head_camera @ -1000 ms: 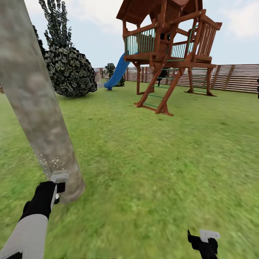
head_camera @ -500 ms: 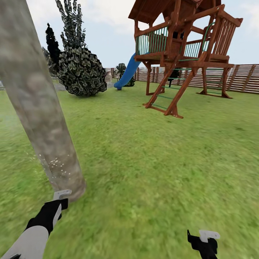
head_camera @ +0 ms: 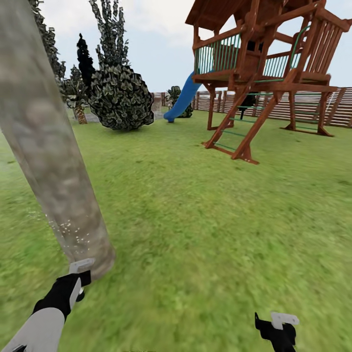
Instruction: In the garden, pick up the pesticide atomizer on the floor and spray pesticide onto both trees until each tree trunk is fully covered.
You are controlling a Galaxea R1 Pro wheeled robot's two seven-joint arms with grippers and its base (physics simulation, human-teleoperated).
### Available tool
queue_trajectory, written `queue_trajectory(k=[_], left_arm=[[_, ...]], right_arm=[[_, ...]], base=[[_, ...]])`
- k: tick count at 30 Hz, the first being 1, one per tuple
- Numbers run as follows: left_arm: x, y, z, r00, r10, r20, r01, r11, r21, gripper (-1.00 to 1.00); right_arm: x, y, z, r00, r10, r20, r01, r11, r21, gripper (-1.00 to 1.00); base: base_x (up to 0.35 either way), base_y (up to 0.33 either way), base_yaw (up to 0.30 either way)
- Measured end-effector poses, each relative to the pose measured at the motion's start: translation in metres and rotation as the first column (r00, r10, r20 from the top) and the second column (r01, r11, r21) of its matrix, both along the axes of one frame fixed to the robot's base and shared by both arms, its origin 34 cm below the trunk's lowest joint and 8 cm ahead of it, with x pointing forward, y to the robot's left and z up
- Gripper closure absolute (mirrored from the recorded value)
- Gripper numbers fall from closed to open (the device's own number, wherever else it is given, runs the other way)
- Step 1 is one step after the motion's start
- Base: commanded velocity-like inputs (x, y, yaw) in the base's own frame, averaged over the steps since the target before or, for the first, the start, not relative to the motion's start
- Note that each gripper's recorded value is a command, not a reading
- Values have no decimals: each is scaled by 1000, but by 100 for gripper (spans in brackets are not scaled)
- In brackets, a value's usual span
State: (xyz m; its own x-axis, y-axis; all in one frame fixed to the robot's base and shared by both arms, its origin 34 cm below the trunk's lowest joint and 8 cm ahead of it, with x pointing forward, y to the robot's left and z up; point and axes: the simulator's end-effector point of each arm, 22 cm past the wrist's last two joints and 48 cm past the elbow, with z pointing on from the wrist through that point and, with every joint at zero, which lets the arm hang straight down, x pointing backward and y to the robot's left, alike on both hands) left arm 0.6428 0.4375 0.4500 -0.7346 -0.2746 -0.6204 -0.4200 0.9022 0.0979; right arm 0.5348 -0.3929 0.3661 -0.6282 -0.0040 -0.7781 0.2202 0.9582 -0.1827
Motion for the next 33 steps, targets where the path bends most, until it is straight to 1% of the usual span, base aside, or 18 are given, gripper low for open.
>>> queue_trajectory(k=[5,12,26,33], left_arm=[[1,-2,0,1000,-7,-1,7,1000,3,100],[2,-3,1,1000,-12,1,12,1000,3,100],[3,-9,-1,1000,-17,1,17,1000,-2,100],[2,-9,-1,1000,-16,0,16,1000,-3,100]], right_arm=[[0,0,0,1000,0,0,0,1000,0,-100],[0,0,0,1000,0,0,0,1000,0,-100],[0,0,0,1000,0,0,0,1000,-1,-100],[0,0,0,1000,1,0,-1,1000,0,-100]], base=[[24,-272,278],[186,-233,274],[204,-208,20],[173,-230,254]])
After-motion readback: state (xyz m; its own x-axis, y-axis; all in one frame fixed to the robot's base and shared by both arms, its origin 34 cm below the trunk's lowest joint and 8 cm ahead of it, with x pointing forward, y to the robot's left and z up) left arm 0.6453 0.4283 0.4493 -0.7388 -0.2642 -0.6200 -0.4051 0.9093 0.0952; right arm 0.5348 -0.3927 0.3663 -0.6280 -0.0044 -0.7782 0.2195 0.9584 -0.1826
